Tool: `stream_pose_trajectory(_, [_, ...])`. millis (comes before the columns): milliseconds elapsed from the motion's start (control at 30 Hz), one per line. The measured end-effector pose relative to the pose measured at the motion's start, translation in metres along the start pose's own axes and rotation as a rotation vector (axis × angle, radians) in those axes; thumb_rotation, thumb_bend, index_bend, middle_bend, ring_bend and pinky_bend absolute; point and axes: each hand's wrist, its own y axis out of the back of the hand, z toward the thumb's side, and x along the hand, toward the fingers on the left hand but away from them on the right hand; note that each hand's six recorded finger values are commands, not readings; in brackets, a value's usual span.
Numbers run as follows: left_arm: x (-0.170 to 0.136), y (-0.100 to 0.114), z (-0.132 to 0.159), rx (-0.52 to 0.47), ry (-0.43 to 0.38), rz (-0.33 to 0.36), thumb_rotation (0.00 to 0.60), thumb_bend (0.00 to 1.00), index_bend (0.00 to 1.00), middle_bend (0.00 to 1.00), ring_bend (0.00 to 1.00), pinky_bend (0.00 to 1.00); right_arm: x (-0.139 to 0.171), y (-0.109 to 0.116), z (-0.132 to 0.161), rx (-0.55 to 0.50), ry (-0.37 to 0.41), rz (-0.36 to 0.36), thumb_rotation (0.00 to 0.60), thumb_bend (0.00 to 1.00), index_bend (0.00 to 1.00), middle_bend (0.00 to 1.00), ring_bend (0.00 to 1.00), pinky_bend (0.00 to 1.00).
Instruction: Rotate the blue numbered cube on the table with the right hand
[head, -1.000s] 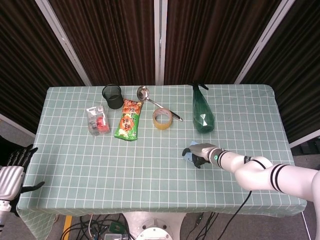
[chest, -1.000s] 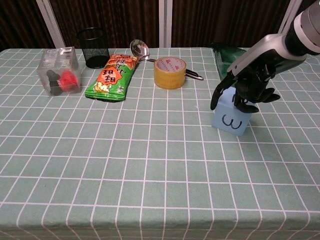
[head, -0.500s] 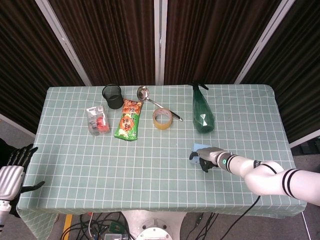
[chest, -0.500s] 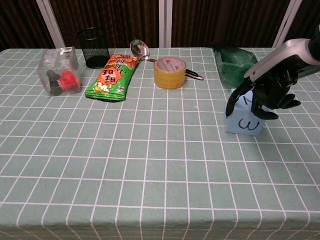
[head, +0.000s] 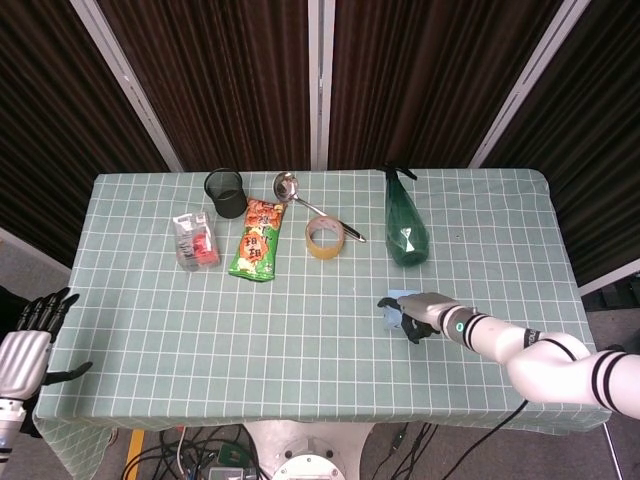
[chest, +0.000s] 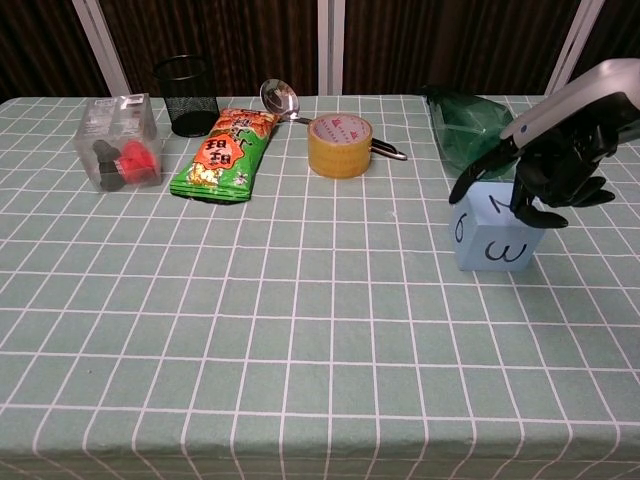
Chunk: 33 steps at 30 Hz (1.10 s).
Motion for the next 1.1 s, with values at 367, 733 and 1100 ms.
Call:
stream_pose_trajectory(367, [-0.001, 0.005, 0.005, -0.009, 0.002, 0.017, 0.592, 0.0, 0.05, 0.0, 0.0, 0.0, 0.072, 0.014, -0.043, 0.063, 0.003, -0.384, 0.6, 0.99, 0.08, 0.89, 0.79, 0.73])
stream_pose_trajectory(733, [0.006, 0.006, 0.03, 0.013, -0.028, 0.018, 0.593, 0.0, 0.05, 0.0, 0.0, 0.0, 0.139, -0.077, -0.164, 0.153, -0.261, -0.876, 0.6, 0.0, 0.0, 0.0, 0.0, 0.0])
stream_pose_trajectory(1100, [-0.002, 0.01, 0.026, 0.012, -0.007, 0.095, 0.588, 0.0, 0.05, 0.0, 0.0, 0.0, 0.12, -0.156, -0.182, 0.142, -0.186, -1.08, 0.6, 0.0, 0.0, 0.0, 0.0, 0.0])
